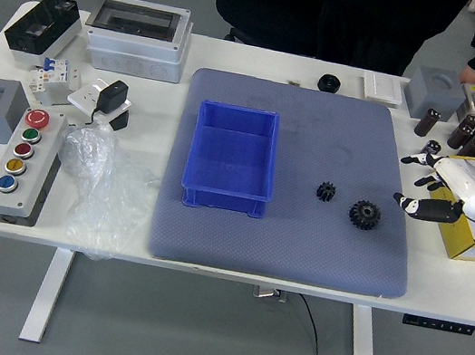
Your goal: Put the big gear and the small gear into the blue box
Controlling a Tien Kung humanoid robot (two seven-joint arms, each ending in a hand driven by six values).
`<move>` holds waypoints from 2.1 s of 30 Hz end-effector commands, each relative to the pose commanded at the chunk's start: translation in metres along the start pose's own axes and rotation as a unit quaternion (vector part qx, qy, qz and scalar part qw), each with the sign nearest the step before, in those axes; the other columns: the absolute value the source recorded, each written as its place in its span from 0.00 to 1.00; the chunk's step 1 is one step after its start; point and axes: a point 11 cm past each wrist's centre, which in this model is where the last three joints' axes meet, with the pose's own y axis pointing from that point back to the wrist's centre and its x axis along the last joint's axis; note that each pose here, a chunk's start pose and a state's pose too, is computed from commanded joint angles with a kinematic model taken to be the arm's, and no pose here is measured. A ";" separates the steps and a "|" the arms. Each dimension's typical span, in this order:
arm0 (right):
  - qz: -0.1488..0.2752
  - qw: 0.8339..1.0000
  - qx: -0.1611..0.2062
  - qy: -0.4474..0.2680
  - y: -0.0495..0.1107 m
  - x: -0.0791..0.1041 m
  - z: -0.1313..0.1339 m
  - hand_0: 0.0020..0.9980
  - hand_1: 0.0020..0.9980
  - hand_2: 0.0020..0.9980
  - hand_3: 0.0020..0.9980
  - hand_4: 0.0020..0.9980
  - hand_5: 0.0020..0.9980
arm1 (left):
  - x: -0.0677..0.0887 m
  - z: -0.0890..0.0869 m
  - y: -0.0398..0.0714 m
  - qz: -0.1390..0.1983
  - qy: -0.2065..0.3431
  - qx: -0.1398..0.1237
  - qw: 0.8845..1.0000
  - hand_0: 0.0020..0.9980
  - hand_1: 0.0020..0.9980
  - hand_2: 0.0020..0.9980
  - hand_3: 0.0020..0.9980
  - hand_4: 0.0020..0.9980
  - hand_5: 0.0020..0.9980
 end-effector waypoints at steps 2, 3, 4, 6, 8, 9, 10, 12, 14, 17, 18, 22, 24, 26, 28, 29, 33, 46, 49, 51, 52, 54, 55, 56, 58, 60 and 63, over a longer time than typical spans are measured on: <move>0.000 1.000 -0.002 0.009 0.000 -0.001 0.000 0.72 0.73 0.93 0.87 0.70 0.19 | 0.000 0.000 0.000 0.000 0.000 0.000 1.000 0.86 0.84 0.84 0.85 0.76 0.69; 0.001 1.000 -0.004 0.019 -0.001 -0.002 -0.001 0.71 0.73 0.92 0.88 0.70 0.18 | 0.000 0.000 0.000 0.000 0.000 0.000 1.000 0.86 0.84 0.84 0.85 0.76 0.69; 0.001 1.000 -0.006 0.027 -0.001 -0.003 -0.001 0.71 0.73 0.92 0.88 0.70 0.18 | 0.000 0.000 0.000 0.000 0.001 0.000 1.000 0.86 0.84 0.84 0.85 0.76 0.69; 0.001 0.999 -0.009 0.047 -0.002 -0.006 -0.004 0.71 0.73 0.92 0.88 0.70 0.18 | 0.000 0.000 0.000 0.000 0.001 0.000 1.000 0.86 0.84 0.84 0.85 0.76 0.69; 0.002 0.998 -0.011 0.067 -0.003 -0.009 -0.006 0.71 0.73 0.92 0.88 0.70 0.18 | 0.000 0.000 0.000 0.000 0.001 0.000 1.000 0.86 0.84 0.84 0.85 0.76 0.69; 0.002 0.997 -0.012 0.079 -0.004 -0.010 -0.008 0.70 0.71 0.89 0.89 0.70 0.18 | 0.000 0.000 0.000 0.000 0.002 0.000 1.000 0.86 0.84 0.84 0.85 0.76 0.69; 0.003 0.996 -0.012 0.087 -0.004 -0.011 -0.010 0.70 0.71 0.89 0.89 0.70 0.18 | 0.000 0.000 0.000 0.000 0.002 0.000 1.000 0.86 0.84 0.84 0.85 0.76 0.69; 0.001 0.994 -0.012 0.104 -0.006 -0.014 -0.013 0.70 0.71 0.89 0.89 0.70 0.18 | 0.000 0.000 0.000 -0.001 0.002 0.000 1.000 0.86 0.84 0.84 0.85 0.76 0.69; -0.002 0.993 -0.011 0.119 -0.007 -0.017 -0.016 0.70 0.71 0.89 0.89 0.70 0.18 | 0.000 0.001 0.000 -0.001 0.002 -0.001 1.000 0.86 0.84 0.84 0.85 0.76 0.69; -0.009 0.991 -0.007 0.133 -0.009 -0.024 -0.020 0.70 0.71 0.86 0.89 0.70 0.17 | 0.000 0.001 0.000 -0.001 0.002 -0.001 1.000 0.86 0.84 0.84 0.85 0.76 0.69; -0.011 0.991 -0.006 0.135 -0.009 -0.025 -0.021 0.70 0.71 0.86 0.89 0.70 0.17 | 0.000 0.001 0.000 0.000 0.002 -0.001 1.000 0.86 0.84 0.84 0.85 0.76 0.69; -0.017 0.989 -0.002 0.148 -0.012 -0.031 -0.026 0.70 0.71 0.86 0.89 0.71 0.16 | 0.000 0.000 0.000 0.000 0.002 0.000 1.000 0.86 0.84 0.84 0.85 0.76 0.69; -0.020 0.988 0.000 0.154 -0.014 -0.035 -0.028 0.70 0.71 0.86 0.89 0.71 0.16 | 0.000 0.001 0.000 0.000 0.003 0.000 1.000 0.86 0.84 0.84 0.85 0.76 0.69; -0.023 0.986 0.002 0.163 -0.016 -0.039 -0.030 0.70 0.71 0.86 0.89 0.71 0.16 | -0.001 0.001 0.000 -0.001 0.002 -0.001 1.000 0.86 0.84 0.84 0.85 0.76 0.69; -0.026 0.985 0.002 0.170 -0.018 -0.042 -0.031 0.70 0.70 0.85 0.88 0.71 0.15 | -0.001 0.002 0.000 -0.002 0.002 -0.001 1.000 0.86 0.84 0.84 0.85 0.76 0.69; -0.027 0.984 0.003 0.175 -0.018 -0.044 -0.032 0.70 0.70 0.85 0.88 0.71 0.15 | -0.002 0.002 0.000 -0.002 0.002 -0.002 1.000 0.86 0.84 0.84 0.85 0.76 0.69; -0.027 0.981 0.006 0.191 -0.021 -0.051 -0.034 0.71 0.70 0.85 0.87 0.71 0.15 | -0.002 0.002 0.000 -0.002 0.002 -0.002 1.000 0.86 0.84 0.84 0.85 0.76 0.69; -0.019 0.969 0.003 0.246 -0.029 -0.060 -0.029 0.71 0.70 0.84 0.87 0.71 0.15 | -0.002 0.003 -0.001 -0.003 0.001 -0.003 1.000 0.86 0.84 0.84 0.85 0.76 0.69; -0.016 0.966 0.002 0.259 -0.031 -0.062 -0.026 0.71 0.70 0.84 0.87 0.71 0.15 | -0.003 0.004 -0.001 -0.003 0.001 -0.003 1.000 0.86 0.84 0.84 0.85 0.76 0.69; -0.015 0.963 0.001 0.267 -0.033 -0.063 -0.025 0.71 0.70 0.84 0.86 0.71 0.15 | -0.003 0.004 -0.001 -0.003 0.001 -0.003 1.000 0.86 0.84 0.84 0.85 0.76 0.69; -0.014 0.962 0.000 0.272 -0.033 -0.063 -0.024 0.71 0.70 0.84 0.86 0.71 0.15 | -0.003 0.004 -0.001 -0.003 0.001 -0.003 1.000 0.86 0.84 0.84 0.85 0.76 0.69; -0.014 0.960 -0.001 0.279 -0.034 -0.064 -0.023 0.71 0.70 0.84 0.86 0.71 0.15 | -0.003 0.004 -0.001 -0.003 0.001 -0.003 1.000 0.86 0.84 0.84 0.85 0.76 0.69; -0.015 0.959 -0.001 0.283 -0.035 -0.065 -0.022 0.71 0.70 0.84 0.86 0.71 0.15 | -0.003 0.004 -0.001 -0.003 0.001 -0.003 1.000 0.86 0.84 0.84 0.85 0.76 0.69; -0.015 0.958 -0.002 0.287 -0.035 -0.065 -0.021 0.71 0.70 0.84 0.86 0.71 0.15 | -0.003 0.004 -0.001 -0.003 0.001 -0.003 1.000 0.86 0.84 0.84 0.85 0.76 0.69; -0.017 0.955 -0.002 0.295 -0.036 -0.067 -0.020 0.71 0.70 0.84 0.85 0.71 0.15 | -0.003 0.004 -0.001 -0.004 0.001 -0.003 1.000 0.86 0.84 0.84 0.85 0.76 0.69; -0.020 0.954 -0.002 0.300 -0.036 -0.068 -0.020 0.71 0.70 0.84 0.85 0.71 0.15 | -0.003 0.004 -0.001 -0.004 0.001 -0.004 1.000 0.86 0.84 0.84 0.85 0.76 0.69; -0.024 0.952 0.000 0.305 -0.037 -0.072 -0.020 0.71 0.70 0.83 0.84 0.71 0.15 | -0.003 0.005 -0.001 -0.004 0.001 -0.004 1.000 0.86 0.84 0.84 0.85 0.76 0.69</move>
